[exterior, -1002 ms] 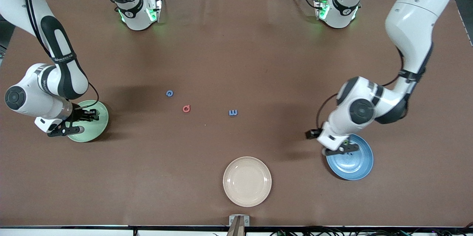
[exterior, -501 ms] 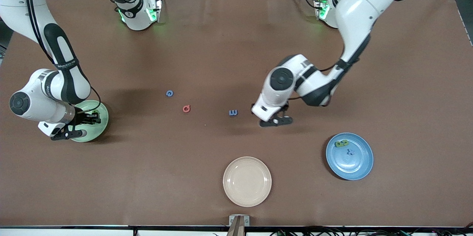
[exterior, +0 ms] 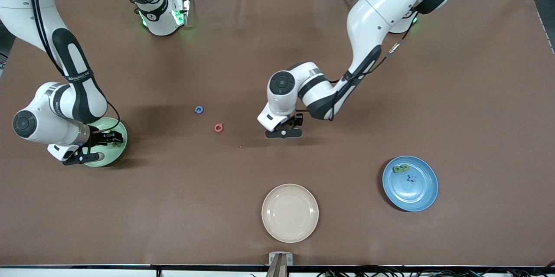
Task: Sort upper and lower case letters into plates
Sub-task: 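Grasp the m with the left gripper while the right gripper reaches the C, then place the m on the blue plate while the right gripper grasps the C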
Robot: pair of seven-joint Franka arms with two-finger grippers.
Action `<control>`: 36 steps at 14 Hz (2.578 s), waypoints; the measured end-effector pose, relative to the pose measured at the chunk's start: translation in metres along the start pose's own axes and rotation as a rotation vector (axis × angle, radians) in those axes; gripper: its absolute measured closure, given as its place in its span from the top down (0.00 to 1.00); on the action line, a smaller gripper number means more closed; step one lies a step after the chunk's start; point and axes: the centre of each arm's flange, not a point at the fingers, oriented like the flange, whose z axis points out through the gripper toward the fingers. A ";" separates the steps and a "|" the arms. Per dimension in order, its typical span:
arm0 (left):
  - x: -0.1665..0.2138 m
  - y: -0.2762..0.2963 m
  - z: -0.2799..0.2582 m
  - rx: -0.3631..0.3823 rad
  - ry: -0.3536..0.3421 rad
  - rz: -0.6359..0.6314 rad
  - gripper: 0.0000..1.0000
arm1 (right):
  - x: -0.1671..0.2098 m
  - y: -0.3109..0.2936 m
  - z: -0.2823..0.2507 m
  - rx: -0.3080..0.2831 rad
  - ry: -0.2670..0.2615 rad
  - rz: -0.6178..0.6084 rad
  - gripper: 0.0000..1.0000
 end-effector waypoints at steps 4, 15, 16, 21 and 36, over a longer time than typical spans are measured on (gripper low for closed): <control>0.002 0.013 0.003 -0.028 0.018 -0.015 0.78 | -0.007 -0.065 -0.064 0.015 -0.067 0.122 1.00; 0.008 0.020 0.014 -0.047 0.045 -0.017 0.48 | -0.055 -0.297 -0.005 -0.042 0.054 0.519 1.00; 0.008 0.021 0.010 -0.046 0.046 -0.017 0.41 | -0.059 -0.298 0.003 -0.017 0.076 0.537 1.00; 0.023 0.009 -0.001 -0.004 0.047 -0.040 0.41 | -0.079 -0.302 0.032 0.018 0.112 0.561 1.00; 0.217 -0.332 -0.108 0.158 0.009 -0.053 0.41 | -0.085 -0.321 0.080 0.009 0.090 0.552 0.67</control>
